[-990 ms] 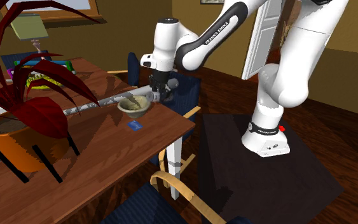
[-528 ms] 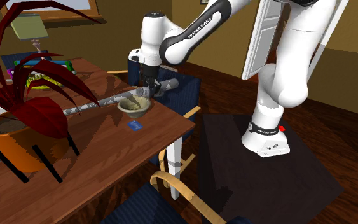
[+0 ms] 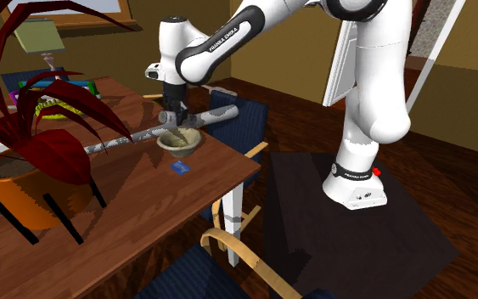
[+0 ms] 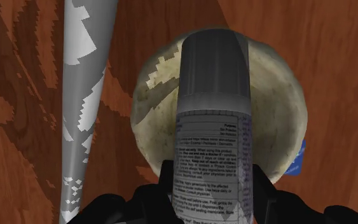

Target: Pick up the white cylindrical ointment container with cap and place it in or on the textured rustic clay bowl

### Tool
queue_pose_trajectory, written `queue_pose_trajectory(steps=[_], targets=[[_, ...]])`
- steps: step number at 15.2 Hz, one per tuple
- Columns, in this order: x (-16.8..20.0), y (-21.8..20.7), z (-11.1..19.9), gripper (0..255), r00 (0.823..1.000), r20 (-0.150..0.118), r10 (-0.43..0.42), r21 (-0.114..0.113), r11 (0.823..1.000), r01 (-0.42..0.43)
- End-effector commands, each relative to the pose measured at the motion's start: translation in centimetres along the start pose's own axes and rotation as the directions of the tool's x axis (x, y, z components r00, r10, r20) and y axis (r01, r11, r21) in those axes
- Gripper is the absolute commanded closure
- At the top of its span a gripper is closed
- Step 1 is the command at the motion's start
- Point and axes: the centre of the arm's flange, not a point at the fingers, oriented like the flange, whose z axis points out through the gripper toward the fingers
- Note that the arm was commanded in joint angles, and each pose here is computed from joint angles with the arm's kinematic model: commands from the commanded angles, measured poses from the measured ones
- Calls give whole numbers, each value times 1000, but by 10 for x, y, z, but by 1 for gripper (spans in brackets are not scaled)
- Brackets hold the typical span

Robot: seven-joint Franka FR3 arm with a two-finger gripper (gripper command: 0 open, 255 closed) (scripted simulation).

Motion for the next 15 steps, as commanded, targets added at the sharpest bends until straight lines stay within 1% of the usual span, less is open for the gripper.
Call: queue_pose_trajectory(steps=[1, 13, 15], targets=[[5, 12, 8, 255, 1000, 0, -1, 0, 1000, 1], [3, -3, 69, 255, 1000, 0, -1, 0, 1000, 1], [3, -3, 69, 255, 1000, 0, -1, 0, 1000, 1]])
